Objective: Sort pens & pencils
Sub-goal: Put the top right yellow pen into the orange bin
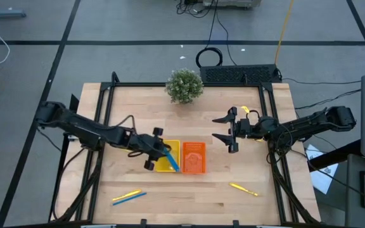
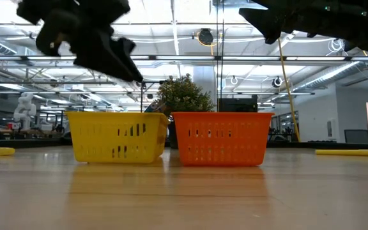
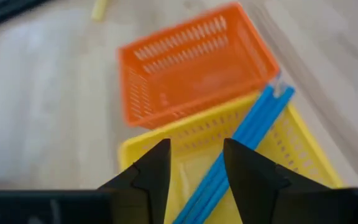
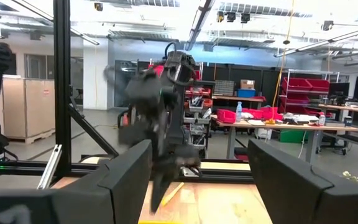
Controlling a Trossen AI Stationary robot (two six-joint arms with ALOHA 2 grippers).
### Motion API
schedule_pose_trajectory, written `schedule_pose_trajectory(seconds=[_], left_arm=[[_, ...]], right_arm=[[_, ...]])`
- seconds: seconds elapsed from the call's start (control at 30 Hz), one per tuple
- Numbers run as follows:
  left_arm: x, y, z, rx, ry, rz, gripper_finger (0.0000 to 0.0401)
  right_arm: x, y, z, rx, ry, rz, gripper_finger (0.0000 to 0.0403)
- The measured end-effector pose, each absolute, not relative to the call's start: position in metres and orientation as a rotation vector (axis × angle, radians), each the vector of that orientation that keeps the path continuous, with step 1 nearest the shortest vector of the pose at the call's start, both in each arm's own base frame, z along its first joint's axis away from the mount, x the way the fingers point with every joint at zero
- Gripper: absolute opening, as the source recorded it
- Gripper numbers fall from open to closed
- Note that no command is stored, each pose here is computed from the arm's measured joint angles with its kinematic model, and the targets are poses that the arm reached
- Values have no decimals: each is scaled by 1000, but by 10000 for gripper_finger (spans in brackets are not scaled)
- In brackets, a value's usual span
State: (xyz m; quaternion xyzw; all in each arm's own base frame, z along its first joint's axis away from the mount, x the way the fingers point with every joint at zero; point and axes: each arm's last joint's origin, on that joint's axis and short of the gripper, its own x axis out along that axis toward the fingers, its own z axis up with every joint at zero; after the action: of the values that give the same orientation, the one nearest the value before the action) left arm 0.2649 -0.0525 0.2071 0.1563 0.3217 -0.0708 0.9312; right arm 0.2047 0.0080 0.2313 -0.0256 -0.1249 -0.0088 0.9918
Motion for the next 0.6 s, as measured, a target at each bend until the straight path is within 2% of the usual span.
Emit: schedule_pose_trajectory(seconds=[0.27, 0.6], left_arm=[[218, -38, 256, 221, 460, 43, 154], [146, -17, 240, 137, 113, 213, 154]], right_arm=[[205, 8, 230, -52, -237, -17, 254], [206, 8, 228, -53, -219, -17, 254]])
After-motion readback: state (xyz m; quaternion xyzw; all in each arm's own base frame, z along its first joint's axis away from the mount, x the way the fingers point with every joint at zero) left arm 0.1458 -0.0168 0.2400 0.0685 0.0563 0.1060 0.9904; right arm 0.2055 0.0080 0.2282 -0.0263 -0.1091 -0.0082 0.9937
